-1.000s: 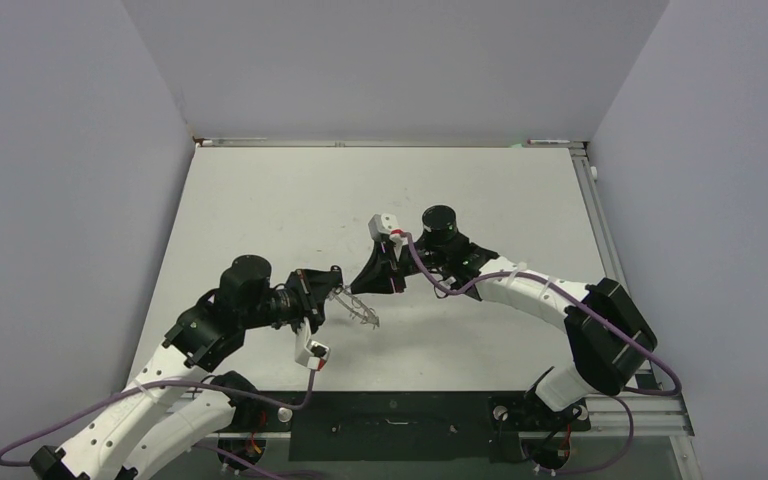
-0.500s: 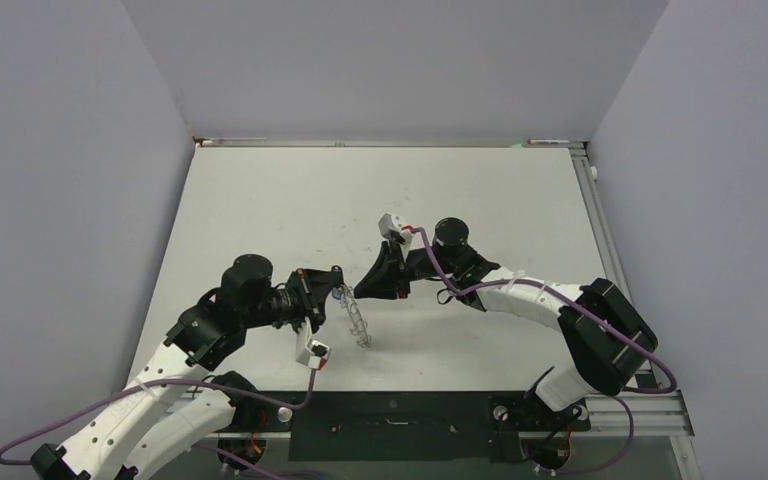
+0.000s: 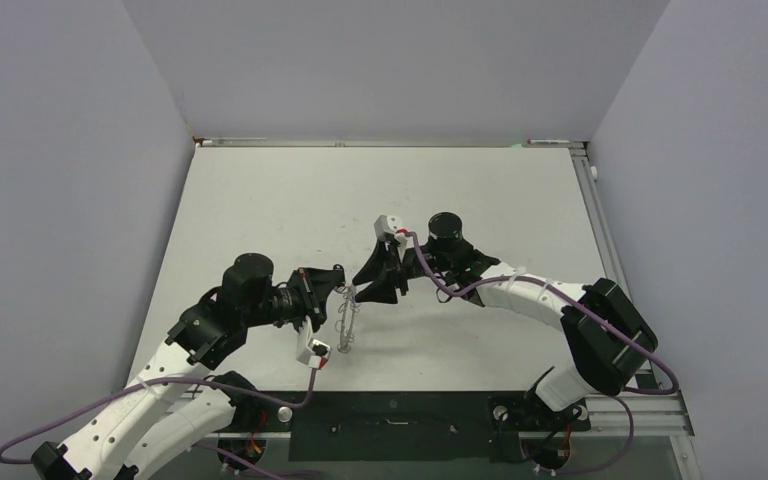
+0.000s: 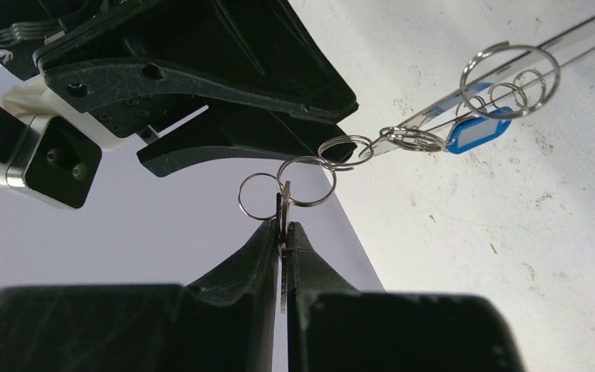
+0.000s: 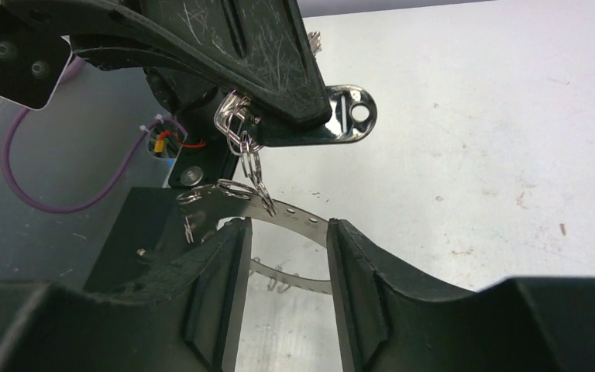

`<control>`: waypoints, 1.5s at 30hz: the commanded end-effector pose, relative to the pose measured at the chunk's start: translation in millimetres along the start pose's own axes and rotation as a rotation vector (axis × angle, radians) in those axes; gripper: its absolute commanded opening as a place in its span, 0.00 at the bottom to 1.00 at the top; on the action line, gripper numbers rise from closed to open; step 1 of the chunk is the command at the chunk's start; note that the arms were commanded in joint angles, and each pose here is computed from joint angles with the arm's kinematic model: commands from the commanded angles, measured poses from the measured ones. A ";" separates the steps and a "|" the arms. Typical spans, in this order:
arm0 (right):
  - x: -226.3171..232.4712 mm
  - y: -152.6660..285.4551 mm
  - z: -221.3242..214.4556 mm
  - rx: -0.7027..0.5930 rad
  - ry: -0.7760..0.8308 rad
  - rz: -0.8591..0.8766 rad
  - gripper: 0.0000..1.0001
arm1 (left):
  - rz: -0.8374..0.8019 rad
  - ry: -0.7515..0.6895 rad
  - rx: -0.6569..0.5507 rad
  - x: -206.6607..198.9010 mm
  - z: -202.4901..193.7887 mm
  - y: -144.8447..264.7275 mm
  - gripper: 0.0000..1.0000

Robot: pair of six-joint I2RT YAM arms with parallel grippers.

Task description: Remove the keys from the keyring

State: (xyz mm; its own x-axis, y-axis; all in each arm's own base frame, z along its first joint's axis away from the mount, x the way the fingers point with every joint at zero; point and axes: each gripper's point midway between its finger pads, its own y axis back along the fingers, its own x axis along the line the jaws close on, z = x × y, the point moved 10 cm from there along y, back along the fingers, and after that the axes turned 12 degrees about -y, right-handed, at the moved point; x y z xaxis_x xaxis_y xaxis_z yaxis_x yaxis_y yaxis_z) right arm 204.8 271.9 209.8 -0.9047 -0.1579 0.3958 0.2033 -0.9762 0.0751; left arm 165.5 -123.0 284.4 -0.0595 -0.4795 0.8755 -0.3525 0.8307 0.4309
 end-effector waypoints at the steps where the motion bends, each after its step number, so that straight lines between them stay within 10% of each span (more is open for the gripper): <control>1: 8.3 -0.2 29.3 0.001 0.182 0.027 0.43 | 0.060 -0.049 -0.008 16.4 0.2 6.9 0.00; 45: 20.9 -20.7 41.3 0.095 0.280 0.099 0.24 | 0.030 -0.061 -0.019 9.9 3.6 6.8 0.00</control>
State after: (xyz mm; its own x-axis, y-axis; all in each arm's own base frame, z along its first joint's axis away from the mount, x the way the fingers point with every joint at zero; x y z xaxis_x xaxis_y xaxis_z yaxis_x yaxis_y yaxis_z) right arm 196.7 288.8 222.7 -0.9384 -0.2439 0.2449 0.2973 -0.9309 0.2121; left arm 160.9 -120.2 282.0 -0.0711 -0.5034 0.8611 -0.3401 0.8238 0.4535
